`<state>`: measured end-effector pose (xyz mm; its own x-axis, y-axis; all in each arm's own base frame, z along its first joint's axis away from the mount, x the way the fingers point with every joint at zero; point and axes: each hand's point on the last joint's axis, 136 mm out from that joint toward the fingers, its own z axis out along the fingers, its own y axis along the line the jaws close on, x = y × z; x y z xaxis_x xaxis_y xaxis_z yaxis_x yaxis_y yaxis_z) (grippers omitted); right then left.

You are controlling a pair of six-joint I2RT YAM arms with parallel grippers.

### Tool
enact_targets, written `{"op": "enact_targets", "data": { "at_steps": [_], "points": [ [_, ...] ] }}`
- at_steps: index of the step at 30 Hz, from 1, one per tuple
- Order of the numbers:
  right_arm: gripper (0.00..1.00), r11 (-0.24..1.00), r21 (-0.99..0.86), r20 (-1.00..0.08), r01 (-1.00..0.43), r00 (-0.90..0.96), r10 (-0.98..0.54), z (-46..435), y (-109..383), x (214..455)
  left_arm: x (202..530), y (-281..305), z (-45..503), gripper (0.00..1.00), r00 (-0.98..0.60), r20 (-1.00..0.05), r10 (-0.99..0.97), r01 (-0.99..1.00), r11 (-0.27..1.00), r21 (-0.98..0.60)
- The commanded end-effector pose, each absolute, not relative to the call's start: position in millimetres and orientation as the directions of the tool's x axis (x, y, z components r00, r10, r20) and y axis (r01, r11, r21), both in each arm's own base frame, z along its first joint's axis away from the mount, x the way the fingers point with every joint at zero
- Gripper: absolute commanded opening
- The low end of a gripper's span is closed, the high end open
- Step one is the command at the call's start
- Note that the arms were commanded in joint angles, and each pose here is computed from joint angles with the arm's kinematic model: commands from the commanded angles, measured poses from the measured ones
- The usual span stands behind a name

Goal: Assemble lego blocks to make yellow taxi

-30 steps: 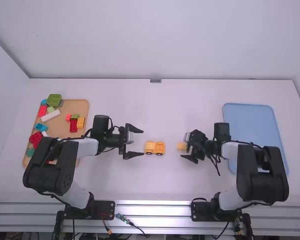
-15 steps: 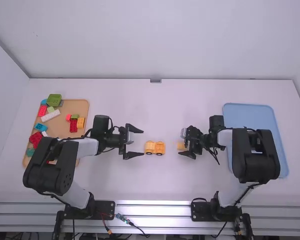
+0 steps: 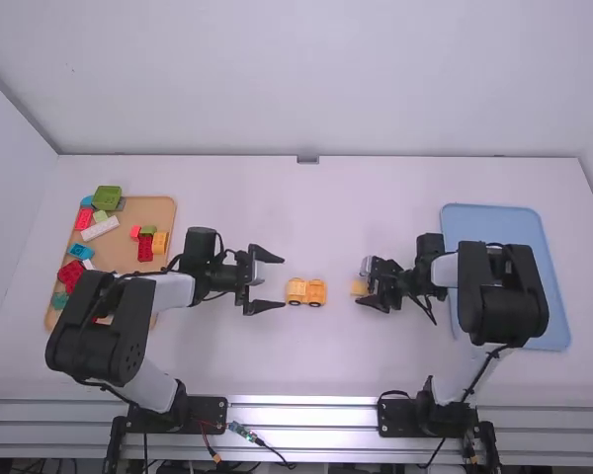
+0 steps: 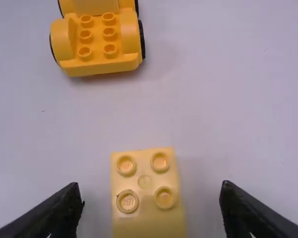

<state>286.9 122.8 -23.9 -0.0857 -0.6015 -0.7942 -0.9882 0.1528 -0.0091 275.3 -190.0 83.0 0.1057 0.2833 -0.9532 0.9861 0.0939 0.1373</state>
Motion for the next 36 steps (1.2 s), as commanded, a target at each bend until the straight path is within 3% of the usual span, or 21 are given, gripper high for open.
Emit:
{"op": "enact_targets", "data": {
  "at_steps": [1, 7, 9, 13, 19, 28, 36],
  "points": [
    [0.64, 0.149, -0.009, -0.804, -0.989, -0.082, -0.59, -22.6, 124.3, 291.0, 273.1, -194.0, 85.1, 0.99, 0.112, -0.958, 0.262, 0.989, 0.069, 0.135],
    [0.38, 0.152, -0.007, -0.805, -0.988, -0.085, -0.588, -22.4, 124.2, 290.9, 273.0, -194.0, 85.1, 0.99, 0.111, -0.958, 0.262, 0.989, 0.069, 0.134],
    [0.35, 0.156, -0.002, -0.8, -0.988, -0.092, -0.593, -23.5, 123.4, 291.0, 273.0, -194.0, 85.1, 0.99, 0.111, -0.958, 0.262, 0.989, 0.069, 0.134],
    [0.19, 0.158, 0.003, -0.794, -0.987, -0.099, -0.6, -24.9, 122.7, 290.2, 273.0, -194.1, 85.0, 0.99, 0.111, -0.958, 0.263, 0.989, 0.069, 0.133],
    [0.15, 0.148, 0.022, -0.826, -0.989, -0.102, -0.554, -13.7, 128.4, 288.4, 281.2, -194.5, 68.4, 0.99, 0.104, -0.931, 0.351, 0.983, 0.105, 0.149],
    [0.15, 0.111, 0.09, -0.816, -0.99, -0.137, -0.561, 15.6, 138.8, 282.1, 280.6, -222.9, 38.0, 0.99, 0.161, -0.904, 0.395, 0.981, 0.036, 0.191],
    [0.14, 0.016, 0.035, -0.836, -0.999, -0.038, -0.547, 41.1, 166.7, 268.1, 296.4, -233.9, 18.8, 0.99, 0.074, -0.926, 0.371, 0.996, 0.023, 0.089]
  ]
}}
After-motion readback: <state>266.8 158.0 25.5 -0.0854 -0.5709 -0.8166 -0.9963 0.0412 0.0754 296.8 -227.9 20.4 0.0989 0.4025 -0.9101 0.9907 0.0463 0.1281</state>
